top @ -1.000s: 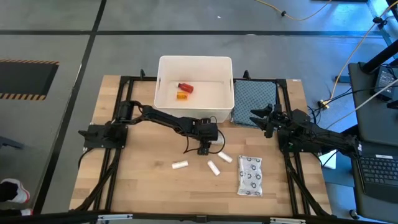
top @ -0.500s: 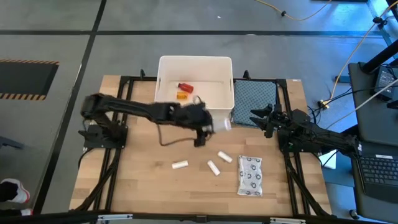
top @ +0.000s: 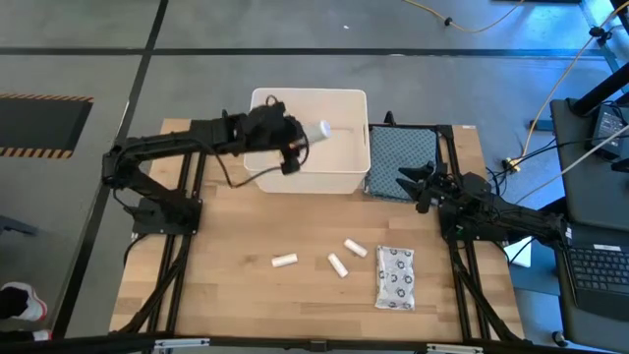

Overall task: Pick & place medical supplies in basket/bin
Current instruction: Put the white medicine bottle into the white bin

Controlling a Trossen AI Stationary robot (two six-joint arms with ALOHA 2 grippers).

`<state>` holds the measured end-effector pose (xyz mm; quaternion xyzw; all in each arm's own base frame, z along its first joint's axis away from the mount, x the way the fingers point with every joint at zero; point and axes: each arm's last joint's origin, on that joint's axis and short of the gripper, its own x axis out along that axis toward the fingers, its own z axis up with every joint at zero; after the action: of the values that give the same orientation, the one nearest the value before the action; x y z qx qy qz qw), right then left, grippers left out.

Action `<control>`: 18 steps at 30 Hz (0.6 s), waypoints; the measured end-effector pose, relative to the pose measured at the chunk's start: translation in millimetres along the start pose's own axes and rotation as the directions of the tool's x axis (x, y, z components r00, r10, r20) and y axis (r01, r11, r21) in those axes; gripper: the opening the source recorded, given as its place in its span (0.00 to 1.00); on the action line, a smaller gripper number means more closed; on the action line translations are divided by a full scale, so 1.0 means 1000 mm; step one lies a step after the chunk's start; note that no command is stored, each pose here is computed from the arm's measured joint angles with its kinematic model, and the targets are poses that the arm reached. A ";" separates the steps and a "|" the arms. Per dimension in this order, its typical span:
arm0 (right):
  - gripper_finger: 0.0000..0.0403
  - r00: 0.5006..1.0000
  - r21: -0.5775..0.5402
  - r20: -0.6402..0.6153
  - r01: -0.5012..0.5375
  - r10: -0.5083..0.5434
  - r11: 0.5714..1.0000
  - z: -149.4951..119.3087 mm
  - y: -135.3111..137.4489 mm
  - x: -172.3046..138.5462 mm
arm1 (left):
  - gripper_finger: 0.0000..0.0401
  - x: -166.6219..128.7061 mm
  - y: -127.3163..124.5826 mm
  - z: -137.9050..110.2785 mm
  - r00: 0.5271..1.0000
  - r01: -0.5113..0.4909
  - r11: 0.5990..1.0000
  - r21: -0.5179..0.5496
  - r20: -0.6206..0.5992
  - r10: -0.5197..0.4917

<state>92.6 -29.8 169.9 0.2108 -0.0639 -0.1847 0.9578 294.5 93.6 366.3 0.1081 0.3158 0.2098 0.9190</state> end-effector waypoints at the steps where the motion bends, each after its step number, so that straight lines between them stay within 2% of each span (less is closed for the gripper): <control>1: 0.62 1.000 0.000 0.005 0.008 -0.008 1.000 0.000 0.000 0.000 | 0.49 0.004 0.007 -0.005 0.999 -0.003 1.000 0.000 -0.034 0.003; 5: 0.62 0.999 0.001 0.027 0.039 -0.039 0.999 0.001 -0.001 0.000 | 0.49 0.026 0.029 -0.025 0.987 0.044 0.999 -0.011 -0.154 -0.045; 9: 0.62 0.998 0.005 0.038 0.059 -0.059 0.998 0.002 -0.001 0.000 | 0.49 0.050 0.040 -0.042 0.964 0.116 0.993 0.003 -0.243 -0.112; 18: 0.62 0.997 0.008 0.045 0.068 -0.068 0.998 0.002 -0.002 0.000 | 0.50 0.106 0.042 -0.089 0.834 0.240 0.970 0.025 -0.517 -0.193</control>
<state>91.5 -31.9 171.1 0.2117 -0.0789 -0.2217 0.9486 300.7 184.7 254.5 0.0529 0.5670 0.1114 0.8144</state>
